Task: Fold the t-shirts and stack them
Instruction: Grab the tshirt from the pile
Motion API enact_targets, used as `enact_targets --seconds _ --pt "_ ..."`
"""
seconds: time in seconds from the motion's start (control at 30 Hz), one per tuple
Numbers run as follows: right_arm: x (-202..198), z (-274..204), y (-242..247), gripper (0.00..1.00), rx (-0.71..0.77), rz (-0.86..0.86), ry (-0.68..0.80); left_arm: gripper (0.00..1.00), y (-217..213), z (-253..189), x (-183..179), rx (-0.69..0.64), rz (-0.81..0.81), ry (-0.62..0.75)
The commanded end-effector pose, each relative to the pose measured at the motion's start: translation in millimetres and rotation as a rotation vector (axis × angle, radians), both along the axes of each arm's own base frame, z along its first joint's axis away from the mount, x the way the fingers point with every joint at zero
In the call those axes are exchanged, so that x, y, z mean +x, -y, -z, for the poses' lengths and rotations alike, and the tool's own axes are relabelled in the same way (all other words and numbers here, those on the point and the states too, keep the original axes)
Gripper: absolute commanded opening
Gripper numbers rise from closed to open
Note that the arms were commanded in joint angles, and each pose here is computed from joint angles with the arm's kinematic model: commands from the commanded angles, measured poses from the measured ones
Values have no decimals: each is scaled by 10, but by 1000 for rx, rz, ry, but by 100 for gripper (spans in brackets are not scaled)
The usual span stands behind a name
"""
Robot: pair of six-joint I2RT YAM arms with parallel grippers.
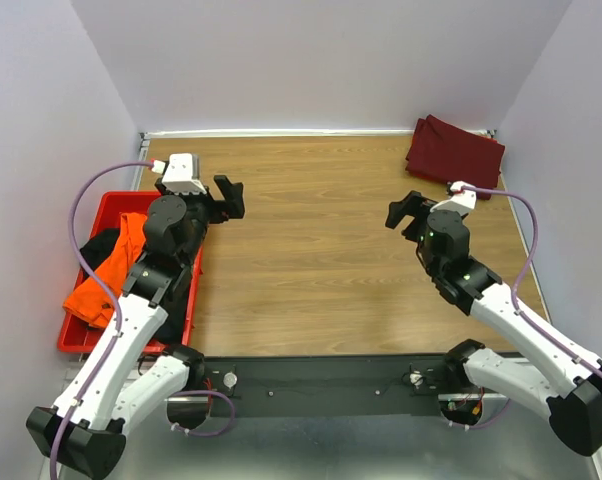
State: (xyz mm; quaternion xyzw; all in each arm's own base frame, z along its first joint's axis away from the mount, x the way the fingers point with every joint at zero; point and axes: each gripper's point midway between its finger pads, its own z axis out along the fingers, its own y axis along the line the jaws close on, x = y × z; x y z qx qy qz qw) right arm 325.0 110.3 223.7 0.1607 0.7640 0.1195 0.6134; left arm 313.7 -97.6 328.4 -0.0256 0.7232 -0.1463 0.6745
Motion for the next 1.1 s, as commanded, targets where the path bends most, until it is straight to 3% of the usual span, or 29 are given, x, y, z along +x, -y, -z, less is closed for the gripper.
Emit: enact_targets --seconds 0.0,0.2,0.43,0.53,0.73,0.83,1.07 --pt "-62 25 -1 100 -18 -19 -19 98 -70 -91 26 -16 -43 -3" --pt "-114 66 -90 100 -28 -86 -43 99 -169 -73 35 -54 -114 -36" --pt "-120 176 -287 100 -29 -182 -113 98 -717 179 108 -139 -472 -189" --pt "-117 256 -384 100 -24 -224 -145 99 -1203 494 89 -134 -689 -326" --pt "-124 359 -513 100 -16 -283 -188 98 -1985 1009 -76 -182 -967 -406" --pt "-146 402 -534 100 -15 -298 -202 93 -2304 1327 -143 -205 -1054 -467" --pt "-187 413 -518 100 -16 -304 -199 87 -2552 1898 -164 -214 -1137 -610"
